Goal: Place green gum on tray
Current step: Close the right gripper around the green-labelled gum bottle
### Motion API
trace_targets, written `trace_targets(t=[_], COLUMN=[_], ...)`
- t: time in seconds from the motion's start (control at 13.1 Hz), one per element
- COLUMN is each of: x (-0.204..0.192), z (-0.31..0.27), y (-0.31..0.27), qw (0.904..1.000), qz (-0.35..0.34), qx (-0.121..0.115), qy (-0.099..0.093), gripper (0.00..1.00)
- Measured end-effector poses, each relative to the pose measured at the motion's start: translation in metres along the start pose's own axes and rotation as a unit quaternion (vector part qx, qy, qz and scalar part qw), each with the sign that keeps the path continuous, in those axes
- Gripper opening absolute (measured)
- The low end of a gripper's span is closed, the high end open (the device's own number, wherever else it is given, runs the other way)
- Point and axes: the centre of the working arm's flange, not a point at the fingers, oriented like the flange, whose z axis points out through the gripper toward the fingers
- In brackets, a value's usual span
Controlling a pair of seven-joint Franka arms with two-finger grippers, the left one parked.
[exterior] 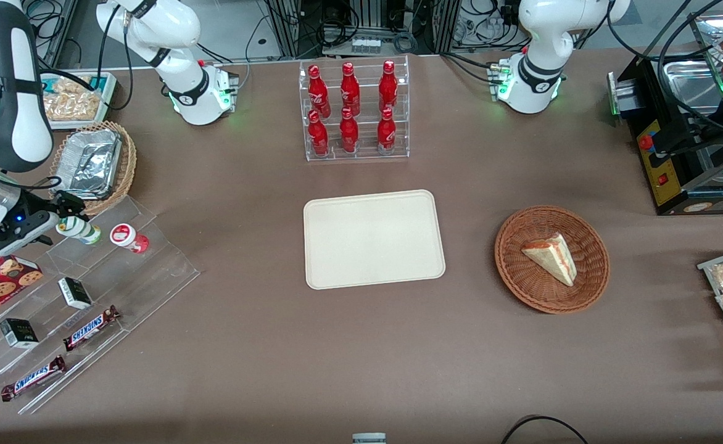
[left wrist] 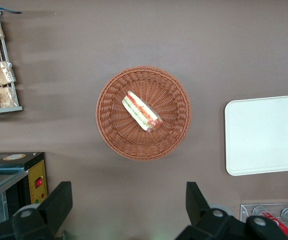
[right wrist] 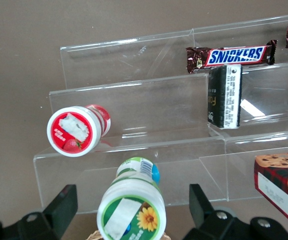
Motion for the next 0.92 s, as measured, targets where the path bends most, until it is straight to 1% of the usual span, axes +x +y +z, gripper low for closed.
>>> trace_targets(t=[0.53, 0.92], x=[-0.007, -0.017], z=[0.008, 0.015], y=[0.001, 0.003], qw=[1.0, 0.9999], qz=[0.006, 0.013], qx=[0.0, 0.006], qy=[0.0, -0.005], gripper=[1.0, 1.0])
